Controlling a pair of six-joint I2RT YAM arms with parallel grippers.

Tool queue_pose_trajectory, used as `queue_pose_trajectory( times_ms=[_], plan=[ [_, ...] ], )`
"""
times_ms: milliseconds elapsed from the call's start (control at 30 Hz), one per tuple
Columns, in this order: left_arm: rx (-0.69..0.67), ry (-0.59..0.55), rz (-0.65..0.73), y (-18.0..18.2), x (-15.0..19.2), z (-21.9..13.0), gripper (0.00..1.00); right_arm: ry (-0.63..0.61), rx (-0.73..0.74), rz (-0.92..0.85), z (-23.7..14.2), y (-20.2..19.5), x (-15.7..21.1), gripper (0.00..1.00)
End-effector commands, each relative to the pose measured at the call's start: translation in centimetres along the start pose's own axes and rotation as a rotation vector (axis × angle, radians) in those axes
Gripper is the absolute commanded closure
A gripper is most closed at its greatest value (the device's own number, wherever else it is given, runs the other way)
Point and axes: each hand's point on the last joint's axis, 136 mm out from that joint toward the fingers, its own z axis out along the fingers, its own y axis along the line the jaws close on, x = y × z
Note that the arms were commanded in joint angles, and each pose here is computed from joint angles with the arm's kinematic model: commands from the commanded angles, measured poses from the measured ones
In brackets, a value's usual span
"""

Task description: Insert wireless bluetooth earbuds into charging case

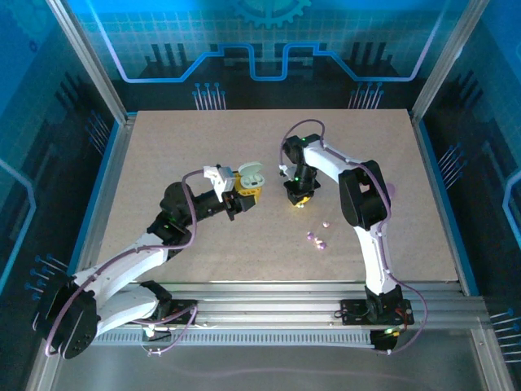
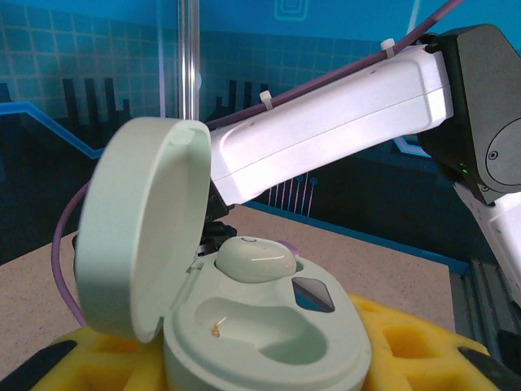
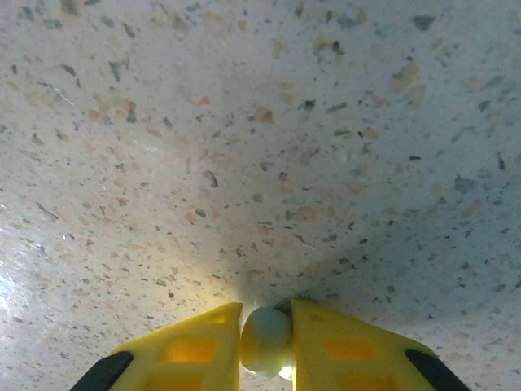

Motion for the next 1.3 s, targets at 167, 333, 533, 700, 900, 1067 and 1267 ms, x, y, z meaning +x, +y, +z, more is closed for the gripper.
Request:
queue_pose_trajectory(
  times_ms=[167,333,533,700,900,1067,1267],
  plan=[
    [-0.003,-0.018,0.007,0.2,-0.5,0.7,0.63,-0.286,-0.316,0.157,-9.4,3.8,0.3,0.8],
    [-0.018,-0.013,0.016,0.8,-0.1,1.3,0.63,-0.52,-0.727,0.244,-17.9,5.7,1.6,0.8],
    [-0.036,-0.01,0.019,1.6,0.3,2.1,0.63,-0.624,-1.012,0.185,-24.7,7.9,4.3,0.81],
    [-0.026,-0.004,0.018,2.0,1.0,3.1,0.62,-0.637,-1.098,0.129,-27.5,9.4,5.8,0.81],
    [-0.026,-0.012,0.035,2.4,1.3,3.9,0.62,-0.639,-1.138,0.069,-29.4,11.2,6.7,0.8],
    [-0.015,-0.016,0.047,2.1,1.2,4.4,0.62,-0.635,-1.132,0.043,-30.0,12.2,6.9,0.8],
    [0.005,-0.034,0.093,1.4,1.1,4.2,0.62,-0.628,-1.129,0.034,-29.8,12.7,6.9,0.8]
  ],
)
